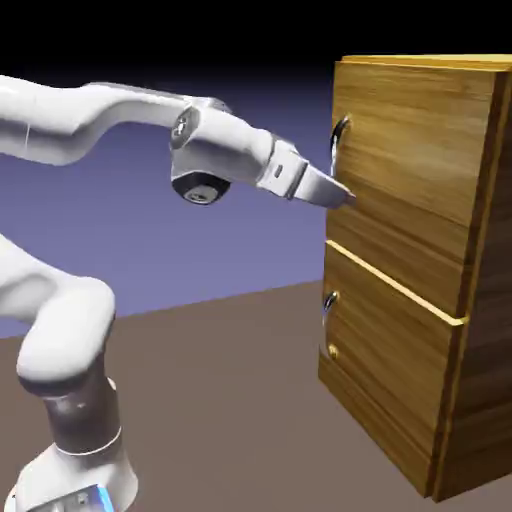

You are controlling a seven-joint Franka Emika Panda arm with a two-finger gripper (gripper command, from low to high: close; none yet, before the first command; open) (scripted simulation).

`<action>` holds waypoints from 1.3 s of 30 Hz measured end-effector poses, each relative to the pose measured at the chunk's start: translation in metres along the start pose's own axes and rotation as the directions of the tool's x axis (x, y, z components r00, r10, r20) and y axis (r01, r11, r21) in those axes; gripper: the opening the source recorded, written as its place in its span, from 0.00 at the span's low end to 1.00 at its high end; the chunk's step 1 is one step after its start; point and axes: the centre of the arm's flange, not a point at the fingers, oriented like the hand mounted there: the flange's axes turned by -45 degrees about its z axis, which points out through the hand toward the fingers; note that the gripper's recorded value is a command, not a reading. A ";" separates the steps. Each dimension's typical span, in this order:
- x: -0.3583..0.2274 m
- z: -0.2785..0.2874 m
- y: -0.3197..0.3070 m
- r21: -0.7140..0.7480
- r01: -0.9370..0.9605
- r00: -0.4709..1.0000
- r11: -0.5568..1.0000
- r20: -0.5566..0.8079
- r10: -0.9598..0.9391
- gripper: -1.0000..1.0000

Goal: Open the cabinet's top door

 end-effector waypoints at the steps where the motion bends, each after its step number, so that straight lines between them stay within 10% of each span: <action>1: 0.001 -0.002 -0.002 0.000 -0.001 1.000 1.000 -0.014 0.001 0.50; 36: -0.013 0.044 -0.095 -0.037 0.049 0.924 0.998 -0.378 -0.059 0.50; 37: -0.009 0.054 -0.094 -0.035 0.047 0.924 0.998 -0.378 -0.057 0.00; 39: -0.009 0.054 -0.094 -0.035 0.047 0.924 0.998 -0.378 -0.057 0.00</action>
